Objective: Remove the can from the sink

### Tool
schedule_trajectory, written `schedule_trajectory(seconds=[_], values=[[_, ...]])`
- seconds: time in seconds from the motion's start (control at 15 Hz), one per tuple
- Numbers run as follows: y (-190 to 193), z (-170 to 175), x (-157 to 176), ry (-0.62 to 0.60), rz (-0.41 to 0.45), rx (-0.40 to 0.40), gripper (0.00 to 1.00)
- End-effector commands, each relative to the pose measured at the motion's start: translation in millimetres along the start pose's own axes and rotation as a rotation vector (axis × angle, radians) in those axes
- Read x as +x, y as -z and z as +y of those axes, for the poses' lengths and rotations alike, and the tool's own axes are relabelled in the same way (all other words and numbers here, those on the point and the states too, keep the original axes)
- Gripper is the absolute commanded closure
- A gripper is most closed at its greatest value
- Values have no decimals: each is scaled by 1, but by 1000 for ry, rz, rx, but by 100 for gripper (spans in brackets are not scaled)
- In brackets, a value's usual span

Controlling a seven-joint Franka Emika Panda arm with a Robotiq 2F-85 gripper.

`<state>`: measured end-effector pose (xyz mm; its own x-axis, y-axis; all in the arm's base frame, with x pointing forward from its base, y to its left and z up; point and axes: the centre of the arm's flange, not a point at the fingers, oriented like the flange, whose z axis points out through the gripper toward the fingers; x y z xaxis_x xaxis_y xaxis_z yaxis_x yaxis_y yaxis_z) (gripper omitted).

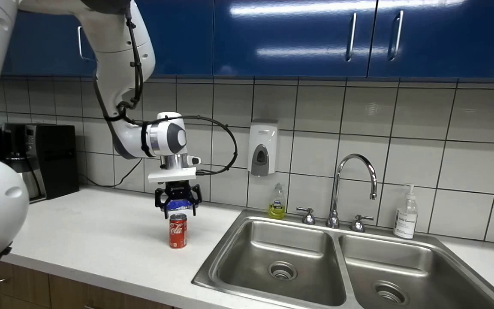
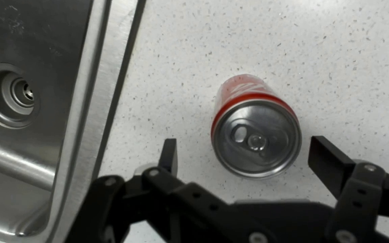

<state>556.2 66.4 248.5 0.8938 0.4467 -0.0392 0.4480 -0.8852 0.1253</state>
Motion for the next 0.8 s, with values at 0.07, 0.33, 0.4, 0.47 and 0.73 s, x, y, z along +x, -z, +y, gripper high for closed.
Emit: schedule_trajectory(seconds=[0.07, 0.33, 0.4, 0.47, 0.73], values=[[29, 5, -22, -36, 19, -17, 0], [41, 14, -36, -83, 42, -15, 0], [44, 19, -41, -102, 45, -12, 0], [46, 24, -45, -128, 46, -5, 0], [50, 47, -68, -234, 46, 8, 0]])
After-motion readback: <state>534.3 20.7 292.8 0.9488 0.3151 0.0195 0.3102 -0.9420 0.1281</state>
